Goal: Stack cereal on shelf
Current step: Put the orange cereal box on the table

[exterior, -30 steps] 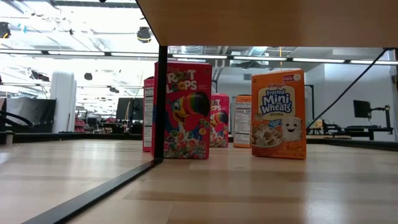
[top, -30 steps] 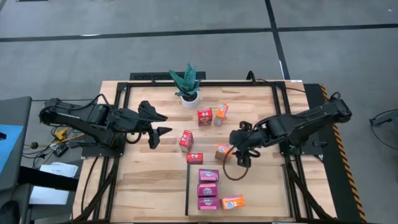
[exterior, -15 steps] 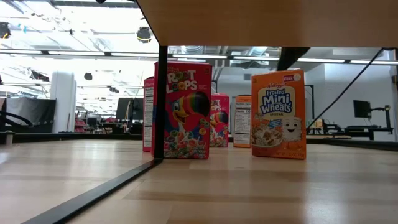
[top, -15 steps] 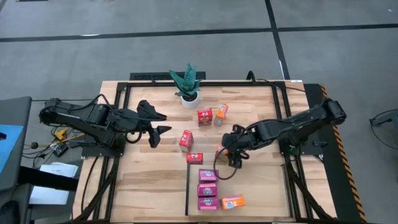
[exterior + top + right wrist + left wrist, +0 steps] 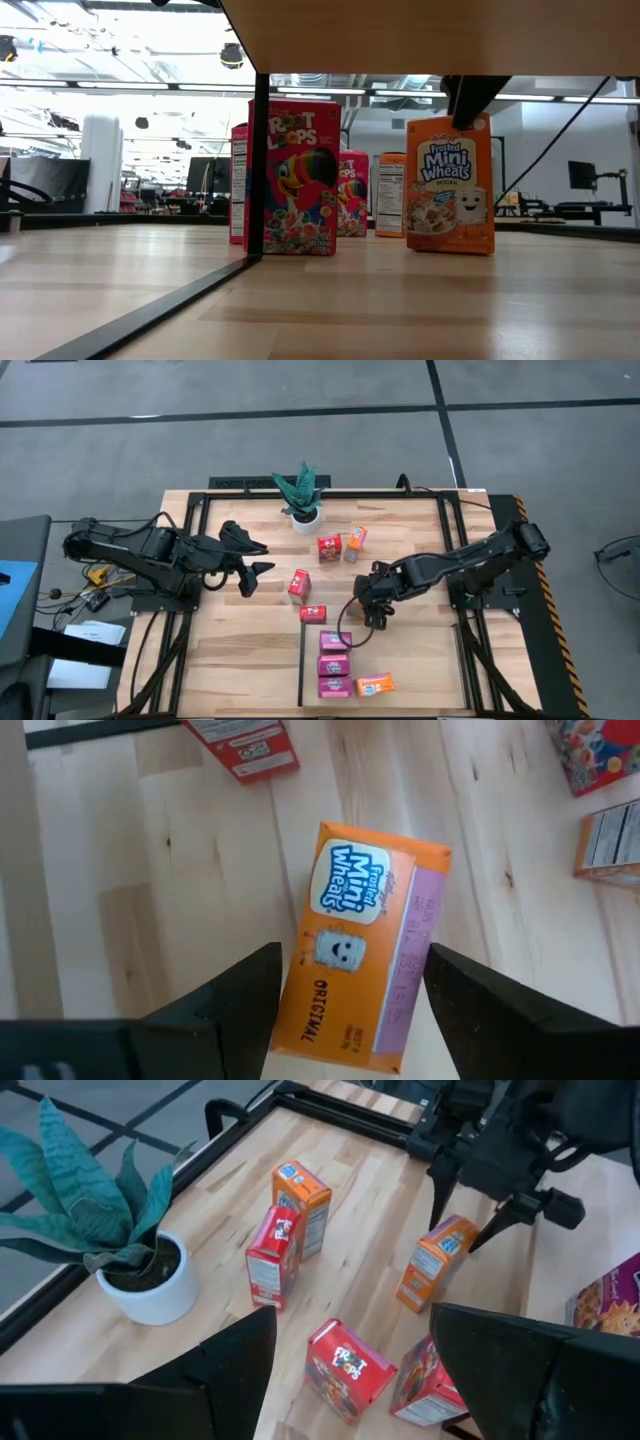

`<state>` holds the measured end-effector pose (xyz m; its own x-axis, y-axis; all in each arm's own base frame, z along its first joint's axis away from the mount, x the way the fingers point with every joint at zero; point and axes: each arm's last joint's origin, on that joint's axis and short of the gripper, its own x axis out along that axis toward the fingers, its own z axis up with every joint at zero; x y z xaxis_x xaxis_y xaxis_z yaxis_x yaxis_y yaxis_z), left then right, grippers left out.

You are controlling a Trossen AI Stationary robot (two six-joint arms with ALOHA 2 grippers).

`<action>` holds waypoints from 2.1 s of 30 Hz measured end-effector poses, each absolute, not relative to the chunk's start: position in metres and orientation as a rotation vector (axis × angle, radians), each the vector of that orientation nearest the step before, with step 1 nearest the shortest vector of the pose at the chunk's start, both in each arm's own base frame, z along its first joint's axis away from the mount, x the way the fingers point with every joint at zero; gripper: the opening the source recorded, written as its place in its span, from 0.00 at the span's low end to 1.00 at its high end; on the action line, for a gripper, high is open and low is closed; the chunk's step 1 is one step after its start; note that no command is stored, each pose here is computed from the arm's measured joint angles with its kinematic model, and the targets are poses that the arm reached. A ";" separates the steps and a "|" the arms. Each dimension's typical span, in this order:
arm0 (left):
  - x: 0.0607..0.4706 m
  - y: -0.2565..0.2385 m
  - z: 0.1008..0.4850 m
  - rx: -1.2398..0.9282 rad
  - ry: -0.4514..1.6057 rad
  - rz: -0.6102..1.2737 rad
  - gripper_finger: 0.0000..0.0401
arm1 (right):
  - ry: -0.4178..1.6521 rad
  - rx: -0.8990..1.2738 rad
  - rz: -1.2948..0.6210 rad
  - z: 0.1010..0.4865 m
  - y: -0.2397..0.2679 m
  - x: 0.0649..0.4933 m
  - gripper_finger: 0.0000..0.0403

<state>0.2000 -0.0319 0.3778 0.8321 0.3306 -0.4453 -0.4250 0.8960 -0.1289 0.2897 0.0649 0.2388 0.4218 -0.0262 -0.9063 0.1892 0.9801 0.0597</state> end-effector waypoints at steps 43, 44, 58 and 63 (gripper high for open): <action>0.198 -0.032 0.375 -0.197 0.466 0.406 0.64 | 0.960 0.316 -0.003 0.416 0.091 0.216 0.30; 0.198 -0.032 0.375 -0.197 0.465 0.406 0.64 | 0.979 0.313 0.004 0.416 0.096 0.216 0.30; 0.198 -0.032 0.375 -0.197 0.465 0.406 0.64 | 1.085 0.205 0.065 0.404 0.162 0.246 0.30; 0.198 -0.032 0.375 -0.197 0.465 0.406 0.64 | 1.112 0.156 0.044 0.395 0.175 0.255 0.30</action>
